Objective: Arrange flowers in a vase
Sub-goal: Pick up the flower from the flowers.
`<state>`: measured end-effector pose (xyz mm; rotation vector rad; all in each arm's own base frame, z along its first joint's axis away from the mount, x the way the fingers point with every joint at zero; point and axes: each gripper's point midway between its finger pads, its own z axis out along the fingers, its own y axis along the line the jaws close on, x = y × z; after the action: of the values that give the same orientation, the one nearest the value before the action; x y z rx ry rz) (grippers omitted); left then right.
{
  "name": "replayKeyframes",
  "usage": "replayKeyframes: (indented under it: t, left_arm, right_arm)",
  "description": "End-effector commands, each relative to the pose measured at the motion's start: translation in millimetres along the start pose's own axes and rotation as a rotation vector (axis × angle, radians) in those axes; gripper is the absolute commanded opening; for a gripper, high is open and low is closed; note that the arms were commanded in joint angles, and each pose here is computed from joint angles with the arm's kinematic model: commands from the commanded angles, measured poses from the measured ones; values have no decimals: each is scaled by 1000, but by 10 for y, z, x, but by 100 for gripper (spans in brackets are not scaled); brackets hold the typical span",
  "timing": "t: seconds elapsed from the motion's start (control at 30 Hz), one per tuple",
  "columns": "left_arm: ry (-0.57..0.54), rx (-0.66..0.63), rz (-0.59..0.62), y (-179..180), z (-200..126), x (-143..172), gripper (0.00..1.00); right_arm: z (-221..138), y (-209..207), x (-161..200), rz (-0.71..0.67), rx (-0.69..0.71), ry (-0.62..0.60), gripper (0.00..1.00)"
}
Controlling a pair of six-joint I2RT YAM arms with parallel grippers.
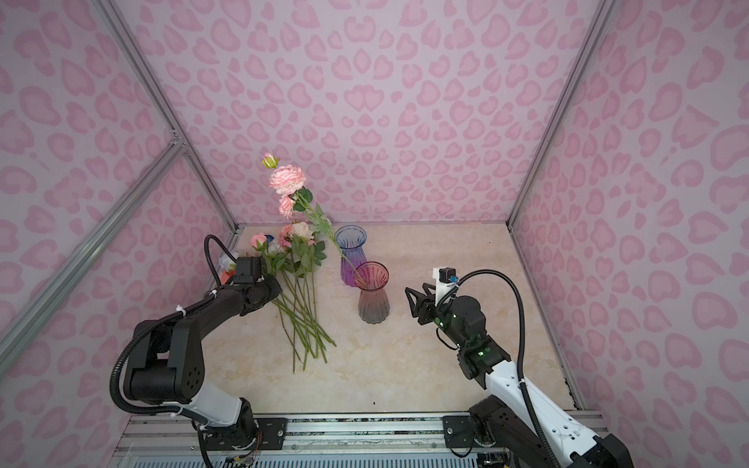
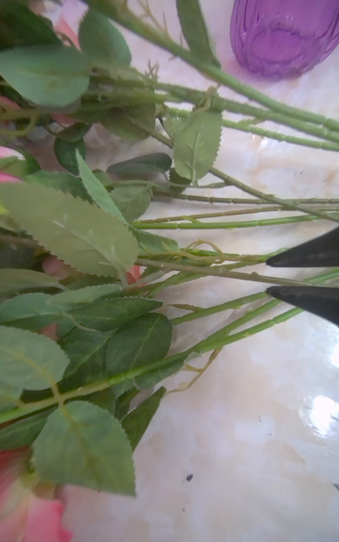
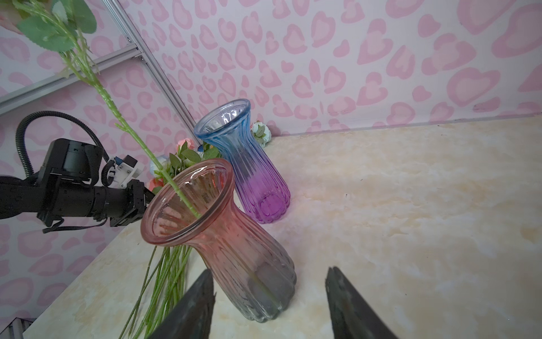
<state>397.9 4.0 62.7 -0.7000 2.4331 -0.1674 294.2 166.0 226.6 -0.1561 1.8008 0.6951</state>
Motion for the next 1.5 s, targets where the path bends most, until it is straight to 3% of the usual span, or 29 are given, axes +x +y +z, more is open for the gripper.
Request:
replayKeyframes:
  t: [0.0, 0.27, 0.43, 0.67, 0.9, 1.03, 1.13, 1.27, 1.47]
  left_arm:
    - [9, 25, 0, -54, 91, 5, 17]
    - [4, -1, 11, -23, 157, -19, 8]
    - [-37, 22, 24, -101, -129, -154, 3]
    - [-161, 95, 70, -285, -1108, -382, 3]
    - [-399, 93, 172, -224, -2357, -710, 3]
    - [-586, 216, 241, -364, -3104, -807, 3]
    - [-658, 328, 285, -507, -3523, -809, 3]
    - [-699, 652, 358, -942, -4088, -639, 3]
    - [-774, 989, 432, -1388, -4805, -470, 3]
  right_arm:
    - [-20, 42, -84, -1, -13, -27, 62]
    - [-44, 43, -98, -3, -10, -32, 62]
    - [-37, 56, -97, 1, -18, -31, 62]
    - [-18, 100, -115, 11, -40, -27, 62]
    - [-38, 144, -194, 13, -51, -45, 62]
    - [-75, 151, -240, 12, -48, -61, 62]
    - [-110, 169, -286, 12, -50, -71, 62]
    - [-145, 165, -348, 2, -36, -84, 62]
    - [-170, 140, -404, -9, -11, -95, 62]
